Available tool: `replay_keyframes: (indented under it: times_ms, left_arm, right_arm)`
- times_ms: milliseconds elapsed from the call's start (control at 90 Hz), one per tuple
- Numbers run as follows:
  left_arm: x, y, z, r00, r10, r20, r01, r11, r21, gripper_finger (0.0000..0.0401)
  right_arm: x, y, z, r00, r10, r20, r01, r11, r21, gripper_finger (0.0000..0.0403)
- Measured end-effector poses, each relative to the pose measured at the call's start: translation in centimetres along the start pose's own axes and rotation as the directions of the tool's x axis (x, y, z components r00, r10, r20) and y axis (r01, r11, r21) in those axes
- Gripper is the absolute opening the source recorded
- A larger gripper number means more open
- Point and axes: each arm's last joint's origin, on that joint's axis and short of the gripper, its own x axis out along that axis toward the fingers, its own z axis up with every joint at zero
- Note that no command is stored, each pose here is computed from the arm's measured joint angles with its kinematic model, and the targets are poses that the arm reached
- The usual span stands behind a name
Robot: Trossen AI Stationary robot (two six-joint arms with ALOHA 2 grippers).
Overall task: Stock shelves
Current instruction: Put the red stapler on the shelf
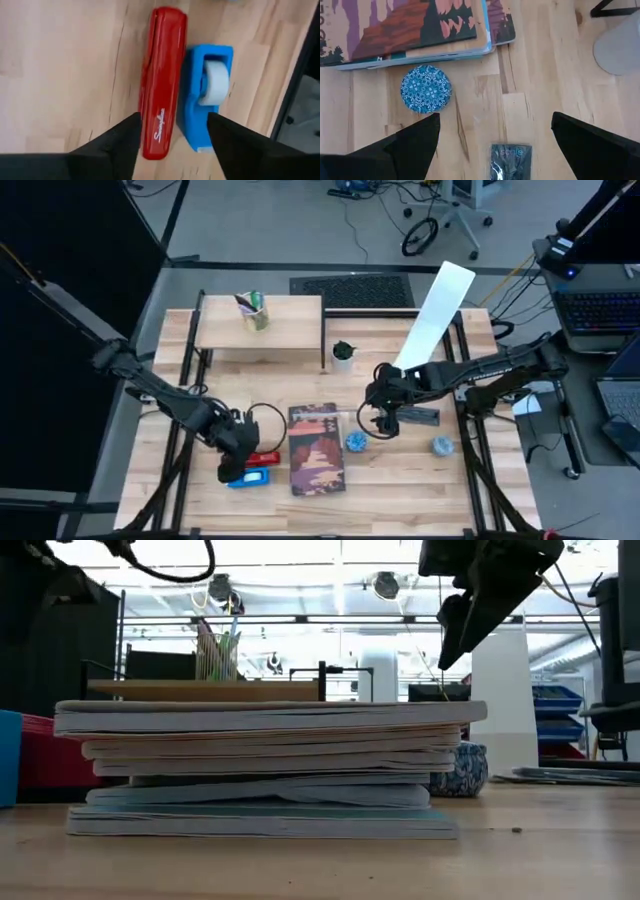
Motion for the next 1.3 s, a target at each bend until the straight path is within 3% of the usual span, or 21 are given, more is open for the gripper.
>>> replay_keyframes:
  times_ms: [200, 533, 800, 1011, 1211, 1300]
  left_arm:
    - [1.3, 0.0, -0.7, 0.996, 0.054, -0.068, -0.054, 0.999, 0.001, 0.0270]
    - [4.6, 0.5, -2.6, 0.991, 0.076, -0.107, -0.075, 0.997, 0.019, 0.0272]
    - [6.8, 1.1, -2.9, 0.998, 0.035, -0.050, -0.034, 0.999, 0.016, 0.0268]
    - [8.9, 1.8, -3.5, 0.995, 0.024, -0.101, -0.028, 0.999, -0.032, 0.0227]
    - [8.9, 1.8, -3.2, 0.995, 0.011, -0.096, -0.018, 0.997, -0.071, 0.0114]
    - [8.8, 1.8, -3.2, 0.995, 0.010, -0.098, -0.020, 0.995, -0.101, 0.0109]
  right_arm:
    - [0.0, 0.0, 0.2, 1.000, 0.004, 0.019, -0.004, 1.000, 0.002, 0.0363]
    - [0.0, 0.1, 0.3, 0.999, 0.007, 0.031, -0.007, 1.000, 0.003, 0.0363]
    - [0.0, 0.1, 0.3, 0.999, 0.007, 0.034, -0.007, 1.000, 0.000, 0.0363]
    - [0.0, 0.1, 0.3, 0.999, 0.007, 0.034, -0.007, 1.000, 0.000, 0.0363]
    - [0.0, 0.1, 0.3, 0.999, 0.006, 0.034, -0.006, 1.000, 0.001, 0.0363]
    - [0.0, 0.1, 0.3, 0.999, 0.006, 0.034, -0.006, 1.000, 0.001, 0.0363]
